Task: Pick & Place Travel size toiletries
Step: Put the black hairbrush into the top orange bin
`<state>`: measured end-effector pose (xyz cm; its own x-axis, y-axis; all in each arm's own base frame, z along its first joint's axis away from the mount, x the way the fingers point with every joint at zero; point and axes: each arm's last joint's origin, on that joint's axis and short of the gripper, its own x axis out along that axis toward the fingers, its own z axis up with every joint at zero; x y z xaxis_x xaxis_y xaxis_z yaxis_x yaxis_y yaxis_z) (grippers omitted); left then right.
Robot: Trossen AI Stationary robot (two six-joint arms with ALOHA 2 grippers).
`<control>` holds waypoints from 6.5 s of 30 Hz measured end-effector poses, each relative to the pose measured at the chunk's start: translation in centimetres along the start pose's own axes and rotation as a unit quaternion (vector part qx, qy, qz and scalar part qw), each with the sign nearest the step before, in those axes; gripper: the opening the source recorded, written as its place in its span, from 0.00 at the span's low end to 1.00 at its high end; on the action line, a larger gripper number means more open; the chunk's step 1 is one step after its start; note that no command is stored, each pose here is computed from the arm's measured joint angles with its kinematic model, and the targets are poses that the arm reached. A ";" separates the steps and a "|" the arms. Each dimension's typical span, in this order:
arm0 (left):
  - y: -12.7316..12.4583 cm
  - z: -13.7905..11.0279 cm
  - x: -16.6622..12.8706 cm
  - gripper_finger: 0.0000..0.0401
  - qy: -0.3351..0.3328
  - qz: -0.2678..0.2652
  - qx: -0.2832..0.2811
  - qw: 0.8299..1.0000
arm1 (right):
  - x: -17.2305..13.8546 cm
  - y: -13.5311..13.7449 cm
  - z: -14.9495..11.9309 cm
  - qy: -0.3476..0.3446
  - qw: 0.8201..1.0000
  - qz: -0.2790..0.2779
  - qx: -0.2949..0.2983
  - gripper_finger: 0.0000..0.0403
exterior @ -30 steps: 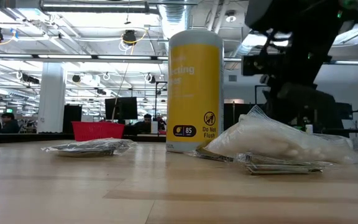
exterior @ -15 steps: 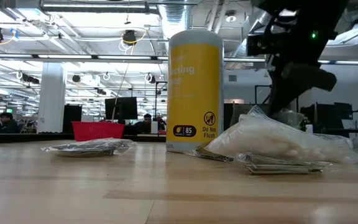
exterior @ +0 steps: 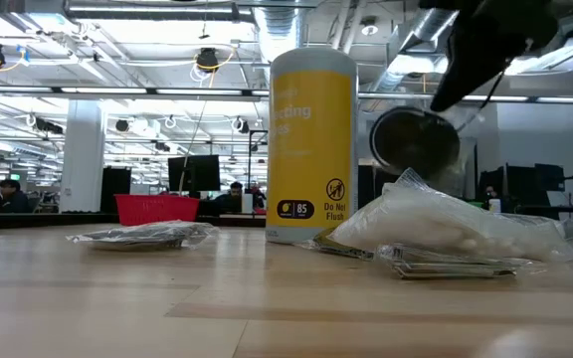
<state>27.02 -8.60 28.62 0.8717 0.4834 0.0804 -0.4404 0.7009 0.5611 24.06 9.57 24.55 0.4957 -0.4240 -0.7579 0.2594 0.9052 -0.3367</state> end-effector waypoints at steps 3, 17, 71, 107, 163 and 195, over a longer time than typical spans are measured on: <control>0.0 0.0 0.0 0.13 0.000 0.000 0.000 1.000 | -1.1 -0.4 0.0 -0.022 1.000 0.003 0.005 0.00; 0.0 0.0 0.0 0.13 -0.001 0.000 -0.001 1.000 | -5.4 -2.0 -0.1 -0.107 0.992 0.062 0.033 0.00; 3.7 -2.1 4.8 0.49 -0.150 -0.269 -0.276 0.910 | -9.5 -5.2 6.6 -0.443 0.893 0.066 -0.044 0.00; 5.3 -2.3 5.5 0.06 -0.193 -0.258 -0.283 0.903 | -5.7 -5.9 8.2 -0.411 0.909 0.052 -0.043 0.00; 16.2 -9.0 3.3 0.05 0.175 0.118 -0.207 0.955 | -1.9 -4.9 5.2 -0.205 0.978 0.037 0.016 0.30; 16.6 -13.6 -0.2 0.05 0.320 0.152 -0.247 0.902 | 1.0 -6.5 4.9 -0.152 0.988 -0.005 0.020 0.29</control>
<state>16.65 10.08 26.68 0.4614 0.7853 -0.4128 -0.8180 0.5567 0.1448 26.92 3.13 28.75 0.7176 -0.4277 -0.5497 0.2944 0.9015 -0.3171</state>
